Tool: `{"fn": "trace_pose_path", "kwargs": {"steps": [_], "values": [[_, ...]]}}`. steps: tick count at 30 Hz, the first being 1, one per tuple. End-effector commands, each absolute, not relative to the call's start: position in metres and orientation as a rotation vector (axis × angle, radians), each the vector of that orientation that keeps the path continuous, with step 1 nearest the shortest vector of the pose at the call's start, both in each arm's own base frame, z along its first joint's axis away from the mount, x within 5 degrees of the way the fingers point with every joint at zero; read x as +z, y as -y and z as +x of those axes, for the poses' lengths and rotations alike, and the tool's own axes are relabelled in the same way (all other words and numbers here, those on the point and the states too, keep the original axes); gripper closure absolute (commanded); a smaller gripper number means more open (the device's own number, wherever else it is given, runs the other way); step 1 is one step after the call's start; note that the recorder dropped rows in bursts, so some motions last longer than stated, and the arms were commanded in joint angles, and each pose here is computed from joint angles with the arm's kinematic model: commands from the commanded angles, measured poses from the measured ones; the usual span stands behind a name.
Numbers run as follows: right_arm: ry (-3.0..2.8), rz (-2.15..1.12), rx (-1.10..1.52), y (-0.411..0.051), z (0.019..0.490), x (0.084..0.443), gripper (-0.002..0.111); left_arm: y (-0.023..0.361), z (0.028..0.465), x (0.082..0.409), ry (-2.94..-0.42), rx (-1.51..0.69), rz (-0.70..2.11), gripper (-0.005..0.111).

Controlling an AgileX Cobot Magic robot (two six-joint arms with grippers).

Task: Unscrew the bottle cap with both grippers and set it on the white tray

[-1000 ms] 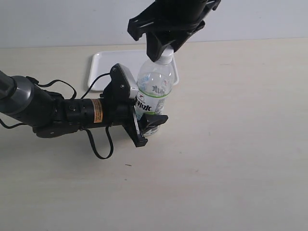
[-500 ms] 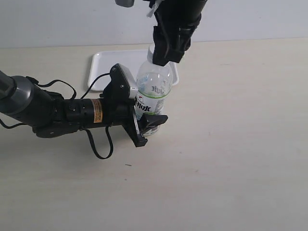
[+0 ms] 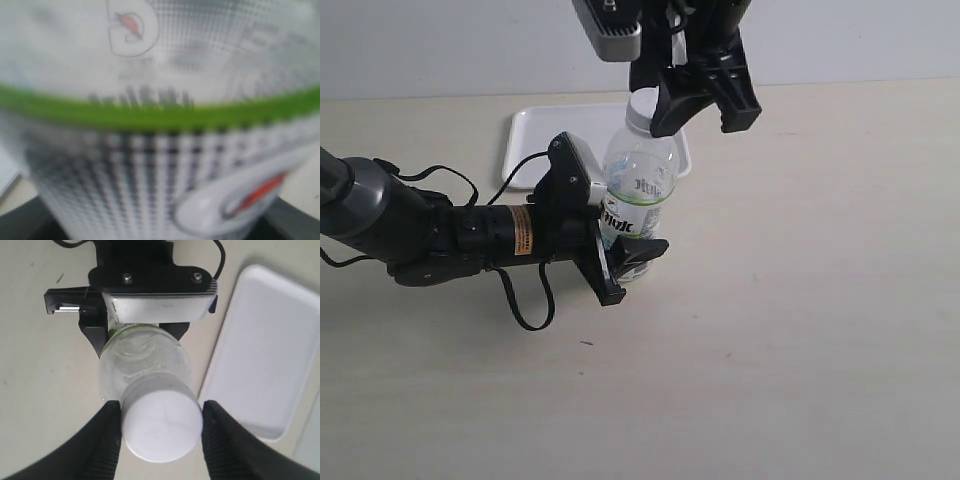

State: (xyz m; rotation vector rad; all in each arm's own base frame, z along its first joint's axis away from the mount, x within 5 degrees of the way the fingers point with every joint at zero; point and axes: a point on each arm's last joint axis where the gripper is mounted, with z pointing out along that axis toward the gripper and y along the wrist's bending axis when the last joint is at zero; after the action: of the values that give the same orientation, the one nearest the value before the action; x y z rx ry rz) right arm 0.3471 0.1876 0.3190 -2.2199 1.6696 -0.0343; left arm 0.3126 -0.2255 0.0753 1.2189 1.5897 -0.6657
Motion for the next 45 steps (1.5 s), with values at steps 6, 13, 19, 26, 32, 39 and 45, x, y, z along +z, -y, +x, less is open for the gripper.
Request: {"fn": "trace_pose_path", "kwargs": {"steps": [6,13,19,26,32,39,45], "values": [[-1.236,-2.46,-0.093,-0.1911,0.345,0.3224,0.108,0.2245,0.3132,0.0748,-1.62,-0.66,1.208,0.107],[-1.135,-2.49,-0.08,-0.1935,0.3438,0.323,0.108,0.225,0.313,0.0757,-1.61,-0.668,1.204,0.107],[-1.134,-2.478,-0.06,-0.1949,0.3431,0.3234,0.106,0.225,0.313,0.0757,-1.61,-0.668,1.204,0.107],[-1.134,-2.479,-0.062,-0.1948,0.3432,0.3233,0.077,0.2251,0.313,0.0759,-1.609,-0.669,1.203,0.107],[-1.231,-2.417,-0.014,-0.1965,0.3423,0.3238,0.042,0.2251,0.313,0.0759,-1.609,-0.669,1.203,0.107],[-1.594,-2.197,0.079,-0.1965,0.3423,0.3238,0.029,0.2251,0.3131,0.0759,-1.609,-0.669,1.201,0.107],[-2.044,-1.814,0.198,-0.1961,0.3425,0.3237,0.029,0.2251,0.3131,0.0759,-1.609,-0.669,1.201,0.107]]}}
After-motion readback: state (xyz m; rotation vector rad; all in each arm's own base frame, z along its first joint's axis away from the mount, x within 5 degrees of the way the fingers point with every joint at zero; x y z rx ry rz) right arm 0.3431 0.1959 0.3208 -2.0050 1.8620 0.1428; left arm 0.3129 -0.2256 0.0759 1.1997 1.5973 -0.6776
